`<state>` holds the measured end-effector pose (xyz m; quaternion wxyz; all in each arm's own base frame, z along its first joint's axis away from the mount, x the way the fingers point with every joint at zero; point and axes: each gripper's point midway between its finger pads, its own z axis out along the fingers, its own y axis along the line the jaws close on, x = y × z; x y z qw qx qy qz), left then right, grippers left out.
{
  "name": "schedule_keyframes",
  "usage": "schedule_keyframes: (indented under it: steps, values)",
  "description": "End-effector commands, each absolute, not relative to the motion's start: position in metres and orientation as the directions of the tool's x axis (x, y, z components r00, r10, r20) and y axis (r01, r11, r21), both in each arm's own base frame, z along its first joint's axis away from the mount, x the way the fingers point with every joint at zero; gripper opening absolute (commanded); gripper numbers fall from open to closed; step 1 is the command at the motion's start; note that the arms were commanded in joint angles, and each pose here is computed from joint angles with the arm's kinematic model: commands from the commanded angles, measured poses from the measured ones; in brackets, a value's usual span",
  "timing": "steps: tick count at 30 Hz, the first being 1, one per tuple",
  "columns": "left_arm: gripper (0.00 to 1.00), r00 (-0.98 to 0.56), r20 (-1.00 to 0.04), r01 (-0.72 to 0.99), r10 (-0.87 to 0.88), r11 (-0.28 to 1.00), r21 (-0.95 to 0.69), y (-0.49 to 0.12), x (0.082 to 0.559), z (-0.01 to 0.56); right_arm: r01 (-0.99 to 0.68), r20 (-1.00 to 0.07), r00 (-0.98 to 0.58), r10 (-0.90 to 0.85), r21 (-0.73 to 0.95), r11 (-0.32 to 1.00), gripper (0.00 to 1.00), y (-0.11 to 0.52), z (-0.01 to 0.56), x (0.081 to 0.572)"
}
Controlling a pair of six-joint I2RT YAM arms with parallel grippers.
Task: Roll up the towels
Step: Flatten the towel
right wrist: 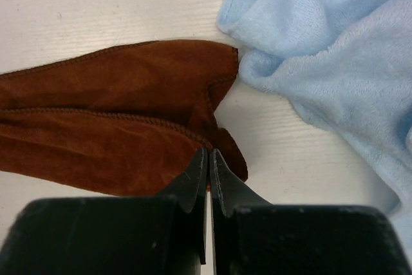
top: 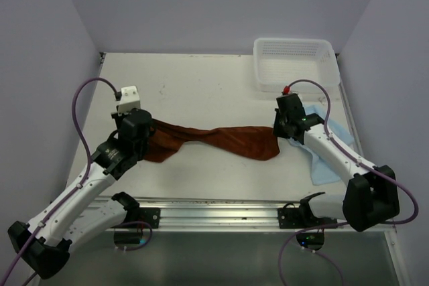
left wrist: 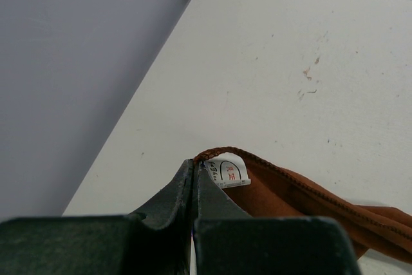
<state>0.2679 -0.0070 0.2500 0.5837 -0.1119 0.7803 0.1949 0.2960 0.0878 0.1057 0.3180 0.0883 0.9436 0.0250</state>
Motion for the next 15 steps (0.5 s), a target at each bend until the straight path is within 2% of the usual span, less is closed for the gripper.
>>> schedule_keyframes:
  steps: [1, 7, 13, 15]
  values:
    - [0.00, -0.240, -0.971, -0.448, 0.025, 0.884, 0.134, 0.000, 0.267, 0.261, 0.159, -0.595, -0.781, 0.188, 0.101, 0.982, 0.00, 0.088, 0.100, 0.299]
    - [0.00, -0.256, -0.966, -0.444, 0.042, 0.882, 0.156, -0.002, 0.270, 0.256, 0.147, -0.628, -0.753, 0.197, 0.131, 0.980, 0.00, 0.093, 0.119, 0.308]
    - [0.00, -0.271, -0.961, -0.433, 0.060, 0.884, 0.177, -0.009, 0.285, 0.269, 0.126, -0.732, -0.648, 0.208, 0.167, 0.978, 0.00, 0.094, 0.186, 0.331]
    - [0.00, -0.277, -0.960, -0.424, 0.043, 0.891, 0.162, -0.010, 0.295, 0.276, 0.120, -0.776, -0.592, 0.217, 0.182, 0.976, 0.00, 0.096, 0.225, 0.344]
